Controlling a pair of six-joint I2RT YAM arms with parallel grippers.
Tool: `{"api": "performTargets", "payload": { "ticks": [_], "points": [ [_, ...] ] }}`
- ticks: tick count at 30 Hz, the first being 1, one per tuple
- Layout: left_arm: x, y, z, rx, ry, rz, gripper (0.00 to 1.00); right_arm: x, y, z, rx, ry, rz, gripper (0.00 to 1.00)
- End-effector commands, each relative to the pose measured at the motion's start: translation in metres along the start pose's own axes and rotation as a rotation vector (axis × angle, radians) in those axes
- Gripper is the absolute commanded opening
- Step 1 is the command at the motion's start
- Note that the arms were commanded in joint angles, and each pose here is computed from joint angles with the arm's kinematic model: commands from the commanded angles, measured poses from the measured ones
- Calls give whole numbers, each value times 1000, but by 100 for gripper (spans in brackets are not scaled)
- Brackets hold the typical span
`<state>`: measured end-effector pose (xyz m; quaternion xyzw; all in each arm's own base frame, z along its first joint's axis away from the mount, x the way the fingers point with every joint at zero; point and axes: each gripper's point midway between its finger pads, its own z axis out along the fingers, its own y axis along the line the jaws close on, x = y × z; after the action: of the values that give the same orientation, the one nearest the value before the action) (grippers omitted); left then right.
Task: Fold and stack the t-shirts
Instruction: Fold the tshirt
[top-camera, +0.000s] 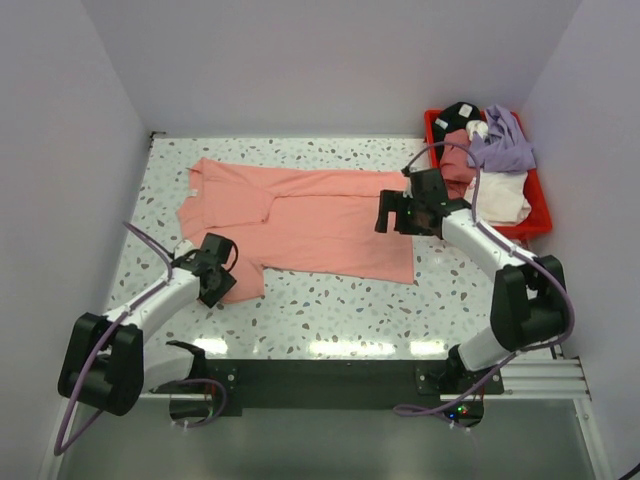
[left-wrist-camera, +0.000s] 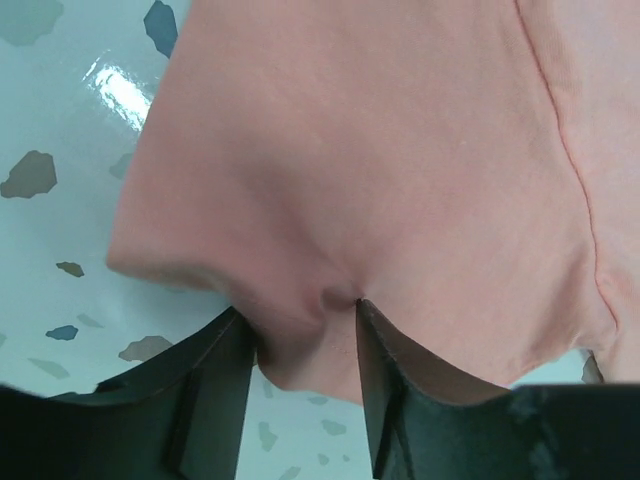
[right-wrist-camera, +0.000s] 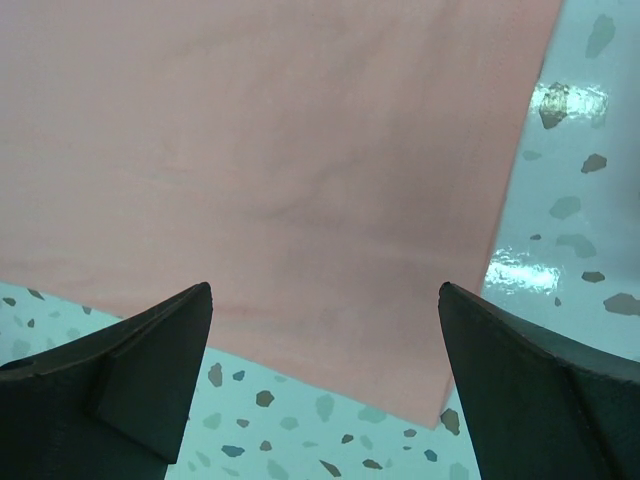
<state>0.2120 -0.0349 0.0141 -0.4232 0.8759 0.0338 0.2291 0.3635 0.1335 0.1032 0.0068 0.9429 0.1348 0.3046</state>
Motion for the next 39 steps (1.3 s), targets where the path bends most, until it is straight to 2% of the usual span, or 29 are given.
{"api": "performTargets", "payload": {
  "ticks": [1, 11, 17, 21, 25, 27, 33, 36, 39],
  "points": [
    [-5, -9, 4, 18, -24, -29, 47, 9, -8, -13, 37, -16, 24, 99],
    [-16, -20, -5, 67, -56, -4, 0, 76, -31, -27, 159, 61, 80, 99],
    [-25, -26, -13, 92, -79, 13, 0, 107, -44, -38, 189, 86, 120, 99],
    [-26, -23, -16, 87, -85, 15, 0, 115, -50, -33, 213, 86, 148, 95],
    [-23, -15, -17, 71, -82, 13, 0, 113, -52, -21, 227, 75, 168, 85],
    [-21, -11, -16, 64, -80, 7, 0, 110, -46, -16, 199, 65, 181, 72],
    [-23, -2, -20, 44, -99, -7, 0, 122, -47, -5, 202, 125, 180, 63],
    [-23, 2, -20, 36, -97, -9, 0, 128, -51, -1, 218, 141, 181, 62],
    [-21, 4, -18, 30, -96, -8, 0, 132, -52, 3, 217, 148, 186, 55]
  ]
}}
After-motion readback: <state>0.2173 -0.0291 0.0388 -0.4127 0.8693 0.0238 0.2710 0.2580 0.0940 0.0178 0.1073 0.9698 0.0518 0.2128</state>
